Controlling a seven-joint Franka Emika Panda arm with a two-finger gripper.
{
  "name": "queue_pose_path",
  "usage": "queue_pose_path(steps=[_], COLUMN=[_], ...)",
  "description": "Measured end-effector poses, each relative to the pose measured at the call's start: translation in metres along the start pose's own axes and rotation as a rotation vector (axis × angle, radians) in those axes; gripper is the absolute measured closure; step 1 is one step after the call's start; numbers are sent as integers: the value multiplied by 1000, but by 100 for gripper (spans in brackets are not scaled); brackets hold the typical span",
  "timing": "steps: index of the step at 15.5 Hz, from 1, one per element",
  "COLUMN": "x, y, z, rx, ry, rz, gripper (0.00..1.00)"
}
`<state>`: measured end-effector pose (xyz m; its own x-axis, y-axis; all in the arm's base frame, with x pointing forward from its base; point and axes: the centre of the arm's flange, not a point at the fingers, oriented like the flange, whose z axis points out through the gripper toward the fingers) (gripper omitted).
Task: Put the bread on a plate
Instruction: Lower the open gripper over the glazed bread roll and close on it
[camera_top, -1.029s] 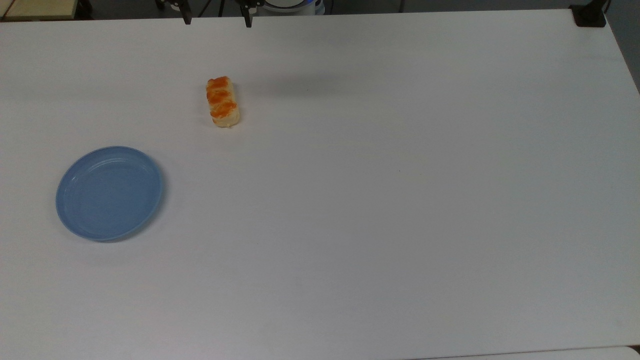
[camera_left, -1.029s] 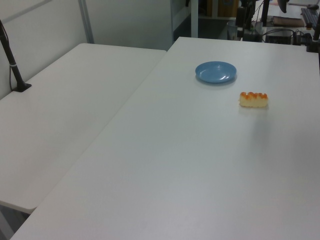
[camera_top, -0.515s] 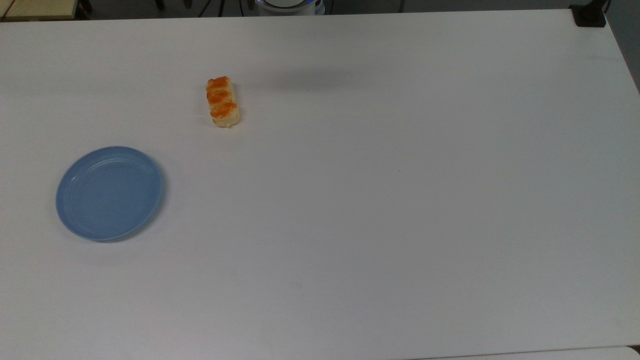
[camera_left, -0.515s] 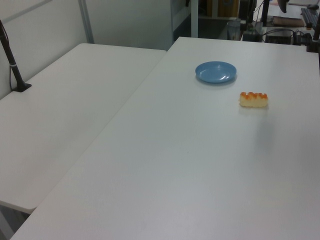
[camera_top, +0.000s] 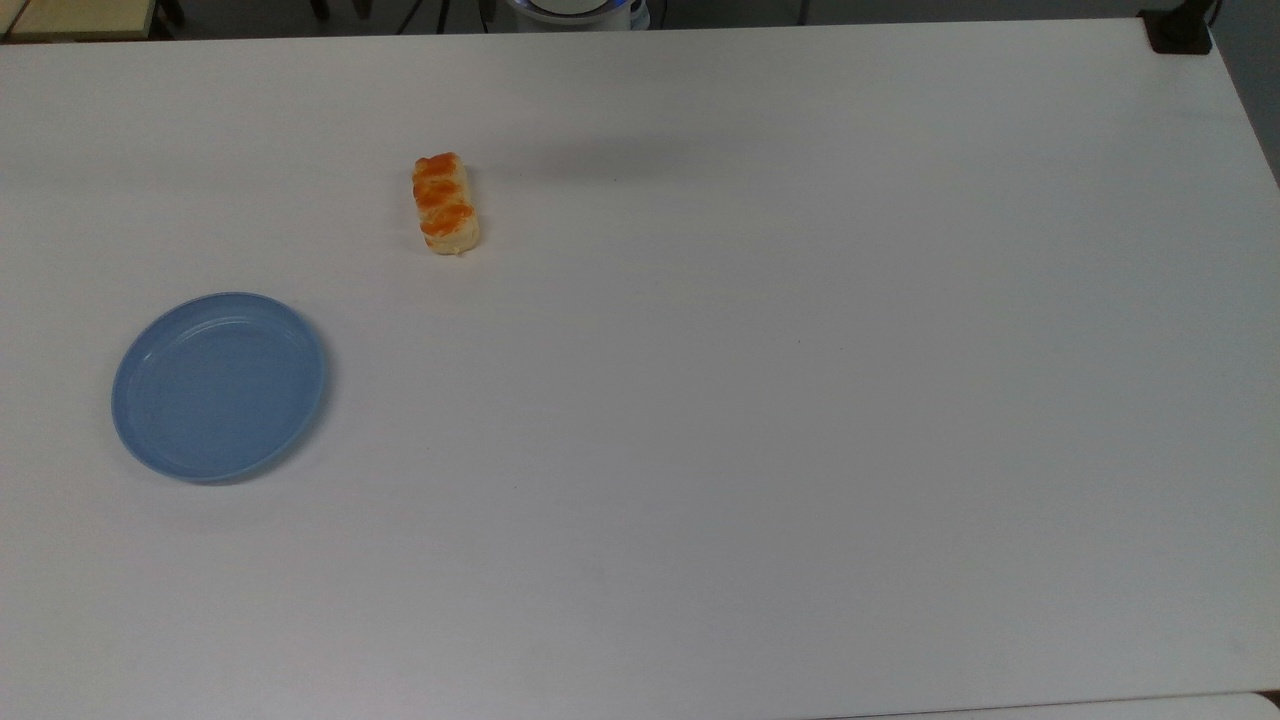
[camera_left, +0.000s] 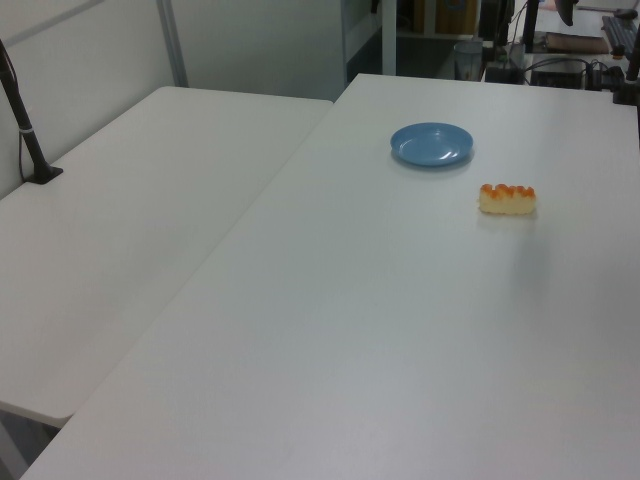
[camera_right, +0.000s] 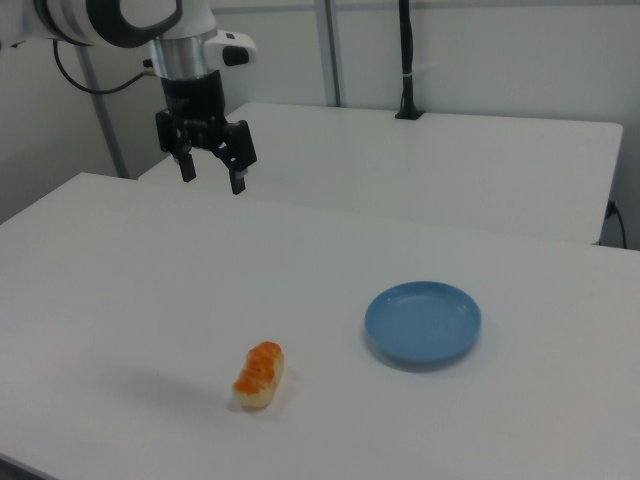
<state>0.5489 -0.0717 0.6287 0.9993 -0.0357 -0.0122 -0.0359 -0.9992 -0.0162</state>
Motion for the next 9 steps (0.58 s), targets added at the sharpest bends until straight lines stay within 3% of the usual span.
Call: queue_pose_path(steps=[5,9], x=[6,15], y=[18,24], z=[25,91], rx=[2,9], ry=[-48,-116], rz=[-47,-125], gripper=[0,0])
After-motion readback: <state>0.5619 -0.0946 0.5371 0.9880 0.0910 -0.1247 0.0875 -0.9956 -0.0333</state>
